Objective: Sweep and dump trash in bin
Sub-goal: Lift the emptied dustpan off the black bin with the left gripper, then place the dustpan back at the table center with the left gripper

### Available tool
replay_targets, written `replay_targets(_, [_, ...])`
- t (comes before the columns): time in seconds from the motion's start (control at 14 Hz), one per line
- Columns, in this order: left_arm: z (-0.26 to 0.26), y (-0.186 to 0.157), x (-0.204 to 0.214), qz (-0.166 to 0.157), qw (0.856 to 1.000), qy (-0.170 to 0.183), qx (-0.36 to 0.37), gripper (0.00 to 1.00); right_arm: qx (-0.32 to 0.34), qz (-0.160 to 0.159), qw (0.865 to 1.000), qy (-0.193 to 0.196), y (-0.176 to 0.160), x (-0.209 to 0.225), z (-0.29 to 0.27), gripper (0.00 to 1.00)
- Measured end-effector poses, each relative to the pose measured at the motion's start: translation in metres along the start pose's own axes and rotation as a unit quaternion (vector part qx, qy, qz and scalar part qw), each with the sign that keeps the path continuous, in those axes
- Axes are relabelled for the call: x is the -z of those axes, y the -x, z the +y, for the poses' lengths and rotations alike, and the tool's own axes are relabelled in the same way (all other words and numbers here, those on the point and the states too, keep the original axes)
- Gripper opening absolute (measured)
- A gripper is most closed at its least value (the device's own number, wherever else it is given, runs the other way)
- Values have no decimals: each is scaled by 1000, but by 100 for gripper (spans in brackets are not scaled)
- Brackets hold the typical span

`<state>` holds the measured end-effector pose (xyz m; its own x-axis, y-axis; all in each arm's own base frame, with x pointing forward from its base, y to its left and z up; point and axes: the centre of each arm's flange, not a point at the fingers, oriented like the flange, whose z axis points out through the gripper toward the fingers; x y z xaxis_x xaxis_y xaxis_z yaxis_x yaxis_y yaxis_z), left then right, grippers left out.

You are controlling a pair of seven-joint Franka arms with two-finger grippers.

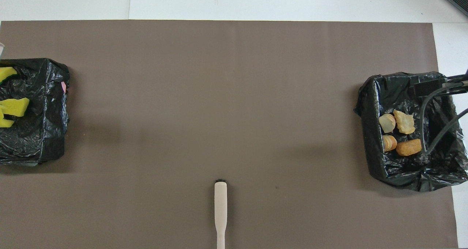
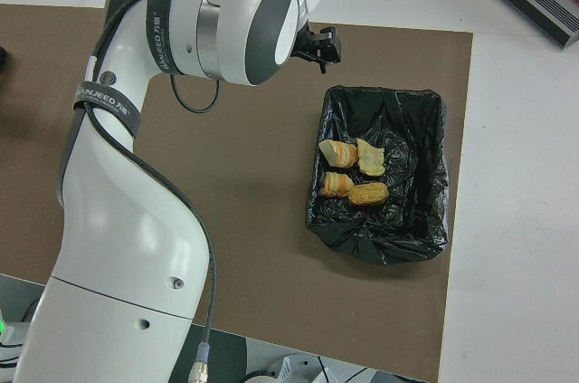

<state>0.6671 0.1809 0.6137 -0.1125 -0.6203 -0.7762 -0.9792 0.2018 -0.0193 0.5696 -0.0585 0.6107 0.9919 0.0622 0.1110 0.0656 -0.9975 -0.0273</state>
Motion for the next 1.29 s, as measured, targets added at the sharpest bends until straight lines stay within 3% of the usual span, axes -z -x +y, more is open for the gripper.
replay_targets(0.36, [19, 10, 30, 65, 997, 8, 44, 31, -51, -48, 997, 9, 25, 25, -16, 100])
replay_targets(0.5, [29, 3, 43, 124, 987, 33, 99, 31, -56, -50, 997, 8, 38, 41, -22, 100])
replay_targets(0.64, [39, -16, 58, 183, 961, 84, 187, 31, -66, -45, 997, 9, 42, 49, -23, 100])
replay_targets(0.93, [41, -90, 108, 233, 913, 148, 299, 31, -68, -58, 996, 8, 48, 47, -24, 100])
replay_targets(1.29, [69, -213, 193, 276, 818, 238, 446, 31, -67, -60, 996, 8, 48, 46, -25, 100])
